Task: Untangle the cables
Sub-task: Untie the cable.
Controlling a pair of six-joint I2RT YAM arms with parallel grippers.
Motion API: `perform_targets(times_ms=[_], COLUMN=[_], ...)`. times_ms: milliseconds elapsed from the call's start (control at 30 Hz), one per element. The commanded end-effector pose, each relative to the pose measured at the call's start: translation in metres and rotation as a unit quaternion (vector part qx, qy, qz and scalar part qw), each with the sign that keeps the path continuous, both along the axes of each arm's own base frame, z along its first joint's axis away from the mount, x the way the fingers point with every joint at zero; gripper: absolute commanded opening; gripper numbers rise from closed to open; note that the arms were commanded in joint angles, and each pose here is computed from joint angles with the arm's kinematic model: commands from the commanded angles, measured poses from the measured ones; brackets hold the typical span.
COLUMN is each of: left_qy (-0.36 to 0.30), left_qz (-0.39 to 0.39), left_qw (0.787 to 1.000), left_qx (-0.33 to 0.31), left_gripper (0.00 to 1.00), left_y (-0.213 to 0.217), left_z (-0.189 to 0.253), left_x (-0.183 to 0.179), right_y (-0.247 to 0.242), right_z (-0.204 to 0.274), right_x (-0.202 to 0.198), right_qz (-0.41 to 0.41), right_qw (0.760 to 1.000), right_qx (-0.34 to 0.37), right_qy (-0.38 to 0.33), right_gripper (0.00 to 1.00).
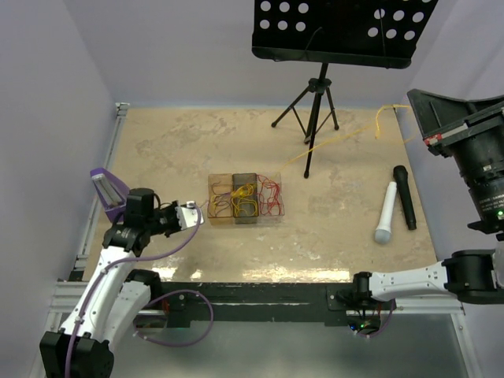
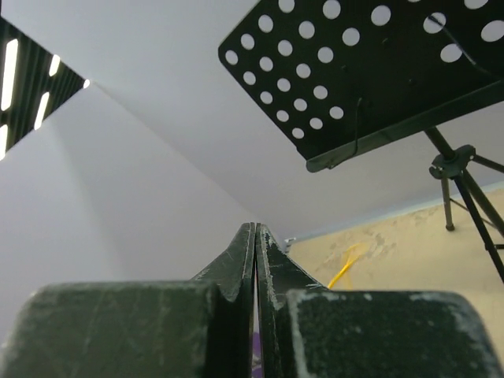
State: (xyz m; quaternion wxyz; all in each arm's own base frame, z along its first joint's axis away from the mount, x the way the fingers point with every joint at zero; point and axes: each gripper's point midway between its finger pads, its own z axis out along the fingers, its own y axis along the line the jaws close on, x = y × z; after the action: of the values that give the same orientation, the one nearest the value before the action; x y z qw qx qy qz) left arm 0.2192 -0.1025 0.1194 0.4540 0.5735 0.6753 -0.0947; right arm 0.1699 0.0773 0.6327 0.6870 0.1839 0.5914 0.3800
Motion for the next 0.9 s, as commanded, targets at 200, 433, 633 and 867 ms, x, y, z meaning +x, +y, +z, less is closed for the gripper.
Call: perform_targets(times_ms=[200,433,633,867], left_qy=[0.008,-0.001,-0.002,0.007], left_qz=[0.027,-0.019,-0.049,-0.020], left_qw=[0.995,1.000,0.997,0.999], left_qx=[0.098,-0.016,-0.061,-0.047], left_gripper=[0.09,0.20,0.38,0.40], left_y=[0.035,-0.006,-0.022,-0.014], left_z=[-0.037,0.037,0.081,0.074], left_x=[-0.010,-0.005,-0.013,-0.010], right_y=[-0.054,0.058,0.177,0.262], right_z=[0.026,-0.046,-0.162,-0.297], right_x=[0.000,0.011,0.002,-0.012], right_qz=[-0.054,0.000,0.130,0.227], right_qw=[0.995,0.999,0.981,0.946], right_qx=[0.081,-0.028,-0.116,-0.200], right_qy=[-0.002,0.044,0.083,0.117], right_gripper=[0.00,0.00,0.31,0.46])
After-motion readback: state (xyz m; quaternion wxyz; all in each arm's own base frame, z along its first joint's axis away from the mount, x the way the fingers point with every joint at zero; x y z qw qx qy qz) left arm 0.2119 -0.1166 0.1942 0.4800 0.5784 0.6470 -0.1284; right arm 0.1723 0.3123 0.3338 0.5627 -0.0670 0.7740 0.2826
